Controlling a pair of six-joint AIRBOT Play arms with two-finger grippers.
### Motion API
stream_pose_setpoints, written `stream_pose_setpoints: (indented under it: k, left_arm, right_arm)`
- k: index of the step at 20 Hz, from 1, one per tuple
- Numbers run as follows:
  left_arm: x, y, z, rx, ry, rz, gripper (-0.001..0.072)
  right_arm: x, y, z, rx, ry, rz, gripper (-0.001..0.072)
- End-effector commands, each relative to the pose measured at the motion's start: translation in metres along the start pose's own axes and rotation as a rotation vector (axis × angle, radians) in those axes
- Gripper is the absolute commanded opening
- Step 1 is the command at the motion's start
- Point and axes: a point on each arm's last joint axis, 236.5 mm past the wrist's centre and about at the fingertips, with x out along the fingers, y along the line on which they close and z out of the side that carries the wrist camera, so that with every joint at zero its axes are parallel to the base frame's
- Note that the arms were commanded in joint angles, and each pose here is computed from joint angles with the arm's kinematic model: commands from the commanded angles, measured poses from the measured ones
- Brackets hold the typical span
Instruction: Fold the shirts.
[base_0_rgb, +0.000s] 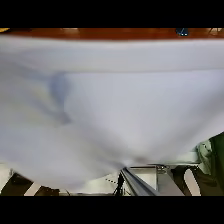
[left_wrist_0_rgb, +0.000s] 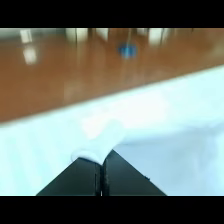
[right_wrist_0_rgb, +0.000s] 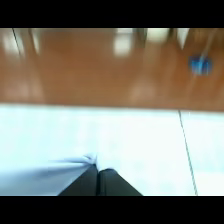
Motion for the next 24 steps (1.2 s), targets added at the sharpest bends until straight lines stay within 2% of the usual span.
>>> stream_pose_setpoints:
  k: [1,9,13,17,24]
  left_arm:
    - [0.058,0.022,-0.056,-0.11,0.232,0.001,0.0024]
    - [0.267,0.108,-0.129,-0.264,0.318,0.049,0.0025]
    - [0.351,0.12,-0.136,-0.327,0.224,-0.033,0.0025]
    - [0.404,0.153,-0.155,-0.408,0.161,0.027,0.0026]
    - [0.442,0.118,-0.294,-0.484,0.562,-0.075,0.0026]
  right_arm:
    - [0.039,-0.017,-0.034,0.02,0.209,-0.001,0.0009]
    - [0.244,-0.049,-0.091,0.198,0.509,0.158,0.001]
    - [0.334,-0.051,-0.106,0.302,0.468,0.242,0.001]
    - [0.394,-0.073,-0.113,0.387,0.382,0.199,0.001]
    - [0.421,-0.056,-0.233,0.451,0.746,0.283,0.0015]
